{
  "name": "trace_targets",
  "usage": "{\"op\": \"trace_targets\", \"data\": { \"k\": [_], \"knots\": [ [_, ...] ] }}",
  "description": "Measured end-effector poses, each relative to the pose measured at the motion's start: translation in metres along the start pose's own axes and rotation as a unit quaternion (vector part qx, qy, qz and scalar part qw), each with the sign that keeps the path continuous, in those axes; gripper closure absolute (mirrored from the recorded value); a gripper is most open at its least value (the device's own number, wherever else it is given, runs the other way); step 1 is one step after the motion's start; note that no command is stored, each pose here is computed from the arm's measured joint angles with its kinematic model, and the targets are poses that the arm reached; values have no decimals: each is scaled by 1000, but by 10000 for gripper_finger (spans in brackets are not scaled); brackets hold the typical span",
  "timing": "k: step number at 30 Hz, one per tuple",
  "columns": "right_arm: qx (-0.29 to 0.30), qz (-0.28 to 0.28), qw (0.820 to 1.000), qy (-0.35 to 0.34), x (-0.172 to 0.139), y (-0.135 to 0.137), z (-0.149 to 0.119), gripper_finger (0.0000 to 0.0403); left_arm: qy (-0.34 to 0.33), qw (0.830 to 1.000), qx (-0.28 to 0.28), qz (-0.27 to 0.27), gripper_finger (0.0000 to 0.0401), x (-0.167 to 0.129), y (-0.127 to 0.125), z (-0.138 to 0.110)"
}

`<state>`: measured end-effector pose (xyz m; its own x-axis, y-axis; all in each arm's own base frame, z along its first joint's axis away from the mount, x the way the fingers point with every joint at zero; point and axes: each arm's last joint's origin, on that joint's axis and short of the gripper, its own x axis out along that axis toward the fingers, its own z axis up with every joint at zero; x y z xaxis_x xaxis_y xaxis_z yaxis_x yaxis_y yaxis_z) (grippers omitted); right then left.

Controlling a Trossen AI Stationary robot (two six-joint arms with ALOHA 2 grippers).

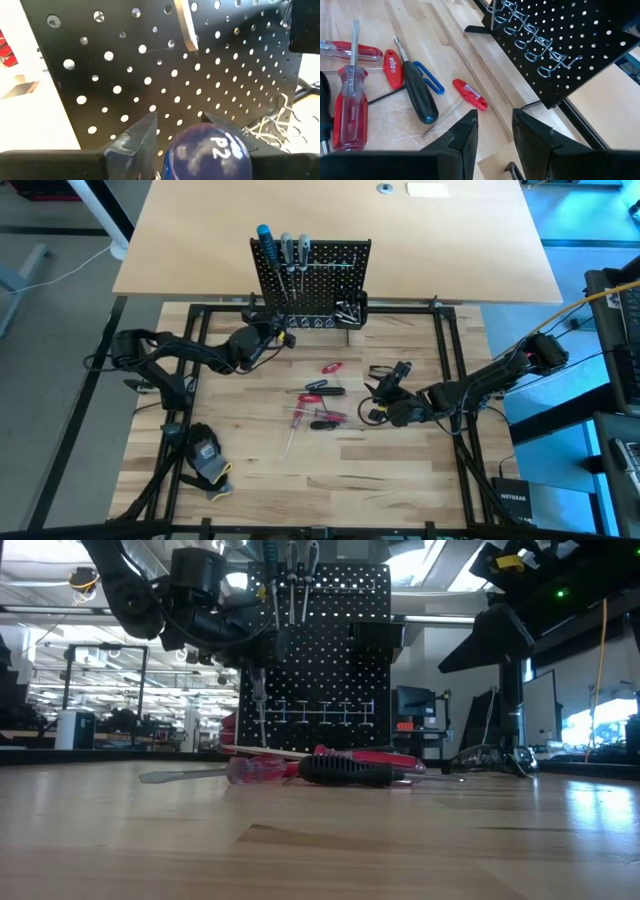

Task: Hang tools onto peg board
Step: Hang the black screwdriver on the peg board

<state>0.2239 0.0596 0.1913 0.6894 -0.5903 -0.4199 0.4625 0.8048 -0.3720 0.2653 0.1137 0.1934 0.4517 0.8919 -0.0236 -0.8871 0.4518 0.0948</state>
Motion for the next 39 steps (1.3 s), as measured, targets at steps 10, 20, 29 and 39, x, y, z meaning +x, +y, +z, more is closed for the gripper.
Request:
{"op": "trace_targets", "data": {
  "k": [10, 20, 29, 39],
  "knots": [
    [8, 2, 1000, -6, 0, 0, 2, 281, -22, 1000, 12, -2, 256, 4, -6, 18],
    [7, 2, 1000, -5, 0, 0, 2, 281, -87, 996, 21, -17, 256, -27, -12, 70],
    [8, 14, 1000, -4, 0, 1, 2, 281, -85, 989, 16, -122, 256, -95, -5, 107],
    [8, 38, 999, 2, 3, 7, 0, 281, 19, 971, 49, -233, 256, -138, -20, 83]
  ]
}}
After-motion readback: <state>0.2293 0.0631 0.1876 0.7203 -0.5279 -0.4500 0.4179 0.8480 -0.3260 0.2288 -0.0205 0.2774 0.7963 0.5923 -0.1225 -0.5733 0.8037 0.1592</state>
